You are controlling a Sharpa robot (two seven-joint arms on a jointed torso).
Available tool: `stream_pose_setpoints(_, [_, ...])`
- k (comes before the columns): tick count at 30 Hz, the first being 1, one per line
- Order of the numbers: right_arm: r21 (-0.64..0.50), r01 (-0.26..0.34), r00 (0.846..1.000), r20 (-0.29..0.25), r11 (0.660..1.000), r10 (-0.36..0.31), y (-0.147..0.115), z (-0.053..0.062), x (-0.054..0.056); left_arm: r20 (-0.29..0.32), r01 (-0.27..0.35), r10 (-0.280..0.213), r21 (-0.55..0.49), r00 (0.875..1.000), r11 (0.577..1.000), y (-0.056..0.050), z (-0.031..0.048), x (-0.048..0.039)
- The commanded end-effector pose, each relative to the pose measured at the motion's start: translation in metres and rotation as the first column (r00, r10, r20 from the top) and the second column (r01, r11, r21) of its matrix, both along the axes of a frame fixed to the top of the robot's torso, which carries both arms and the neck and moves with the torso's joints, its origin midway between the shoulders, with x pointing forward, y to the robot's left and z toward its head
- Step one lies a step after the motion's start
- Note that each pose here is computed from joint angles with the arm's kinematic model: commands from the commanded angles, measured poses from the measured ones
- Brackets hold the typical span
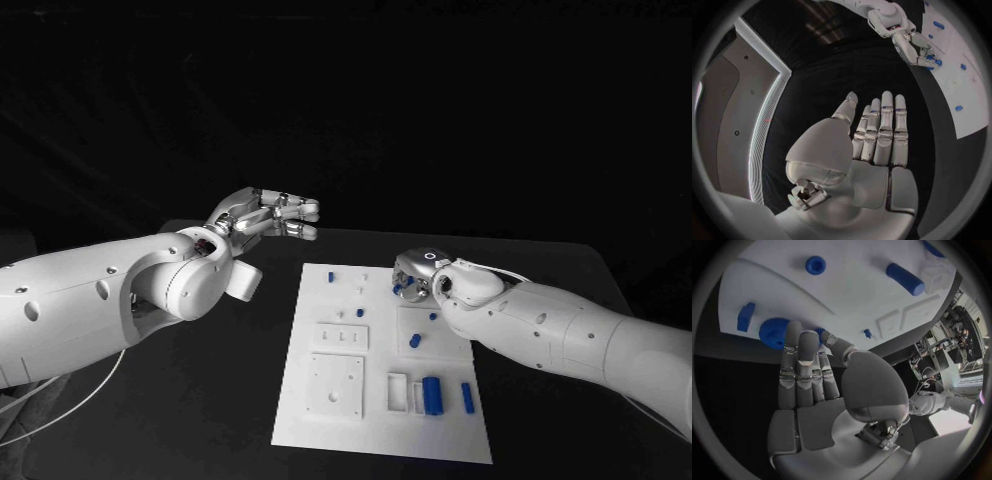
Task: Assemble the parts on the task board
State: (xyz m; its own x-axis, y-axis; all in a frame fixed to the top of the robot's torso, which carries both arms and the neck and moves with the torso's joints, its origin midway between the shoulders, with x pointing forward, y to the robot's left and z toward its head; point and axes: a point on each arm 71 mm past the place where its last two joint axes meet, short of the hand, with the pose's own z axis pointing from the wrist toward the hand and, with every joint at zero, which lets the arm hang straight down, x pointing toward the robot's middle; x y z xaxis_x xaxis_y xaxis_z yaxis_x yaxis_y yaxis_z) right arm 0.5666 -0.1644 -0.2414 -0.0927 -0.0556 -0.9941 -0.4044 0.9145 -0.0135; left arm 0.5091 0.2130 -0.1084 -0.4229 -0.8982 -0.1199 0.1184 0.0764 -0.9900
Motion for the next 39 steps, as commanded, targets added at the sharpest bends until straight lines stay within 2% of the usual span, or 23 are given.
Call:
stream_pose_setpoints(1, [0.034,0.033,0.997,0.074,0.999,-0.035,0.0,0.01,0.001,0.008,0.013,-0.013,-0.002,1.0,1.0,-0.001,0.0022,0.0001])
stream_pose_setpoints(6, [0.069,0.036,0.989,0.139,0.997,-0.046,0.005,0.025,0.003,0.01,0.008,-0.008,-0.001,1.0,1.0,0.0,0.0026,0.0009])
stream_pose_setpoints(14, [0.099,0.03,0.981,0.187,0.995,-0.048,0.023,0.037,0.005,0.011,0.005,-0.005,0.0,1.0,1.0,0.0,0.0028,0.0021])
stream_pose_setpoints(29, [0.107,0.002,0.981,0.192,0.994,-0.022,0.056,0.039,0.007,0.013,0.019,-0.019,0.001,1.0,1.0,-0.008,0.002,0.0066])
stream_pose_setpoints(39, [0.088,0.008,0.986,0.167,0.996,-0.022,0.06,0.034,0.008,0.014,0.026,-0.026,0.001,1.0,1.0,-0.013,0.0013,0.009])
